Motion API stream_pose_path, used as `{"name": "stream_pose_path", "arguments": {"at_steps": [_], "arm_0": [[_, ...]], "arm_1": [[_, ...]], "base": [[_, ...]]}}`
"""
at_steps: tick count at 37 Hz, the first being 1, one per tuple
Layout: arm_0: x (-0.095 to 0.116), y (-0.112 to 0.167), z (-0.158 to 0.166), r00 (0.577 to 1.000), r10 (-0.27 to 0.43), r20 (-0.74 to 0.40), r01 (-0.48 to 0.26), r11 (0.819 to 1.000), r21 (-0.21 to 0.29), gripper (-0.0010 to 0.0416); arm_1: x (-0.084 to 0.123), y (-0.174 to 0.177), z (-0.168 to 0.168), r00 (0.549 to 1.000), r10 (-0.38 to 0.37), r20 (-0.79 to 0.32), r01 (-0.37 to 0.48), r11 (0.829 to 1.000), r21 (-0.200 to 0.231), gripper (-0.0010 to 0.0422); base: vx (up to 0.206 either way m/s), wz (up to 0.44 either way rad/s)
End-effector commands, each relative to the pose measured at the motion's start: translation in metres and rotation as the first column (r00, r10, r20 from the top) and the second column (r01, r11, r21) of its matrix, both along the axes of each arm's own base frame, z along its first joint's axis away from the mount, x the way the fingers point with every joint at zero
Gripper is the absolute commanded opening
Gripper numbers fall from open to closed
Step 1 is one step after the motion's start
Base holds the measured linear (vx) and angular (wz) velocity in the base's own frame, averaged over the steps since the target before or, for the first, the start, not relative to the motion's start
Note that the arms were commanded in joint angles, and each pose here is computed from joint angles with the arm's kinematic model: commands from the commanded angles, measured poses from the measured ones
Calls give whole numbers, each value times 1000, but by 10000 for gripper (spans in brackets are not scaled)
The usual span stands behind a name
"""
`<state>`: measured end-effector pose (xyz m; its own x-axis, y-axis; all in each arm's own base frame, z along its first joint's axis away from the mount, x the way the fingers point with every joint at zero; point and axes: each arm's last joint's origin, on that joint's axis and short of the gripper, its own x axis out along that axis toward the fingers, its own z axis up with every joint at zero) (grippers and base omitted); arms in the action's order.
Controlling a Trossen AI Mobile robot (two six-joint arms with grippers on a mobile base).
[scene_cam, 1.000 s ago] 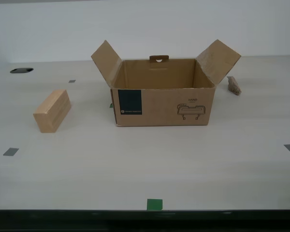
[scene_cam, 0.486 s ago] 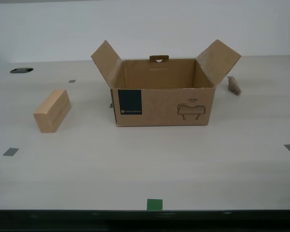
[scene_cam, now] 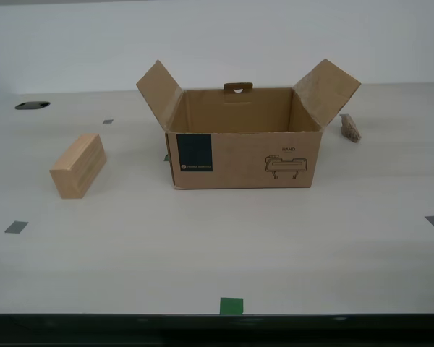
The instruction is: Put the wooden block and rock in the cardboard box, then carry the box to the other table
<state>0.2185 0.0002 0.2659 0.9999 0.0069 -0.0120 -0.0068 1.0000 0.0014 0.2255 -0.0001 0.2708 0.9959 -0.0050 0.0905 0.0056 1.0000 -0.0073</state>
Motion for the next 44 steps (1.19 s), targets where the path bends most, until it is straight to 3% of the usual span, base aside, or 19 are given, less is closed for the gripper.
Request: {"name": "stream_pose_path", "arguments": {"at_steps": [1, 44], "arm_0": [[0, 0, 1, 1000, 0, 4, 0, 1000, 2, 0], [0, 0, 0, 1000, 0, 0, 0, 1000, 2, 0]], "arm_1": [[0, 0, 1, 1000, -3, 6, 4, 1000, -9, 0], [0, 0, 1, 1000, -5, 6, 5, 1000, -18, 0]], "base": [[0, 0], [0, 0]]}}
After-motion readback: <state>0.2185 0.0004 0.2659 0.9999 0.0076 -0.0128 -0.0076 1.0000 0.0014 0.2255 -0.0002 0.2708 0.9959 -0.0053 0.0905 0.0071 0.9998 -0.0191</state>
